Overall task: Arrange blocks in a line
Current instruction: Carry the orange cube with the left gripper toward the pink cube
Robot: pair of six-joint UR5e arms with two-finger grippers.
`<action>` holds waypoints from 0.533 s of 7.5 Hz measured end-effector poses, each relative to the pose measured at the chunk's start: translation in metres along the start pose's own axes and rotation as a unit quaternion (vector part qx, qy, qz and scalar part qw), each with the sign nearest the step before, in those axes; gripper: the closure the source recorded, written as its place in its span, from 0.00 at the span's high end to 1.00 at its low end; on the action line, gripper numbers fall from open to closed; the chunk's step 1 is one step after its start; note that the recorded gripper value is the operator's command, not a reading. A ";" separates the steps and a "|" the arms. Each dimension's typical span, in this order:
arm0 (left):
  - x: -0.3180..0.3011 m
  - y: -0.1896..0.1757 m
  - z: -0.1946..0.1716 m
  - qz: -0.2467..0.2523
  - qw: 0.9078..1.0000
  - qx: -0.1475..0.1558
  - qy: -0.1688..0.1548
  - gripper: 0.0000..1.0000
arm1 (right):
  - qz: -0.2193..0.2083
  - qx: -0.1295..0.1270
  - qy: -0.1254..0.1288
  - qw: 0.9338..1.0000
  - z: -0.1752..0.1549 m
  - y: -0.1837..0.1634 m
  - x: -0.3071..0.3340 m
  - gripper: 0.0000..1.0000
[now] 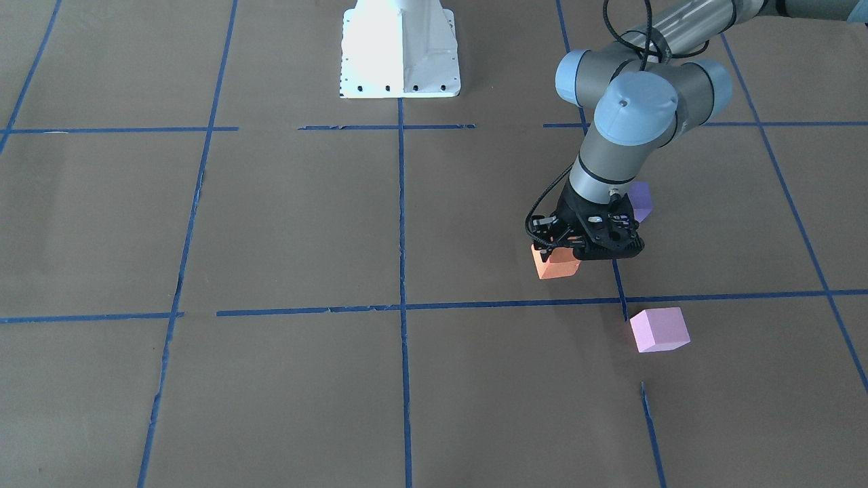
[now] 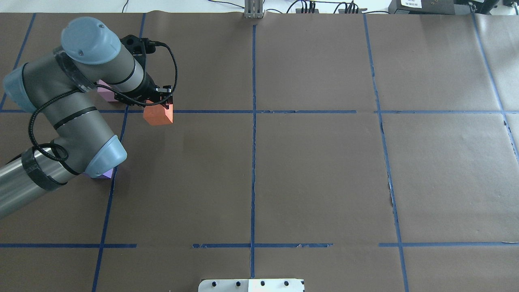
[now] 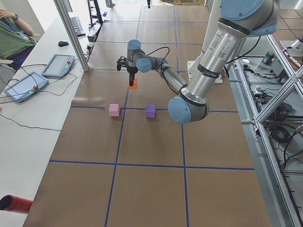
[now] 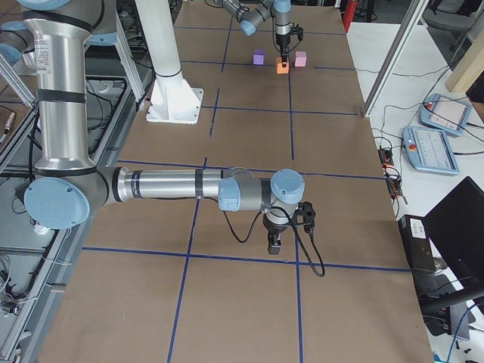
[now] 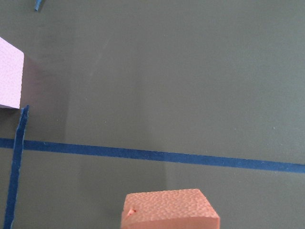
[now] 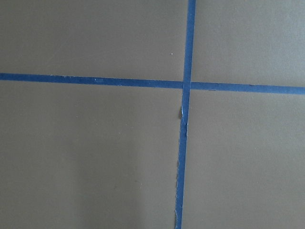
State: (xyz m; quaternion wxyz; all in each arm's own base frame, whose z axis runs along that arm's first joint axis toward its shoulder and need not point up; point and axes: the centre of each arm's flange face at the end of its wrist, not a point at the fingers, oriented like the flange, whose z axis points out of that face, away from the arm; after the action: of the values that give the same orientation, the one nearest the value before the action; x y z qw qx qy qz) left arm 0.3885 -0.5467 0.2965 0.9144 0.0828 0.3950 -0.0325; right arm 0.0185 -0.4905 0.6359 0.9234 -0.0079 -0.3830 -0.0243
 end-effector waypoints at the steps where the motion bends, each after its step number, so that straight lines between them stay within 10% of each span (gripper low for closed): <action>1: -0.024 -0.010 -0.008 0.024 1.000 0.007 -0.011 0.00 | 0.000 0.000 0.000 1.000 0.000 0.000 0.000 1.00; 4: -0.109 -0.022 0.005 0.058 0.998 0.018 -0.029 0.00 | 0.000 0.000 0.000 1.000 0.000 0.000 0.000 1.00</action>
State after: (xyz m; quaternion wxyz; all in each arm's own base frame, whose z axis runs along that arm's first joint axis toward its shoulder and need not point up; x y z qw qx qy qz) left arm 0.3143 -0.5696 0.3762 0.9242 0.1211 0.3621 0.0111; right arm 0.0185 -0.4905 0.6359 0.9234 -0.0079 -0.3830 -0.0244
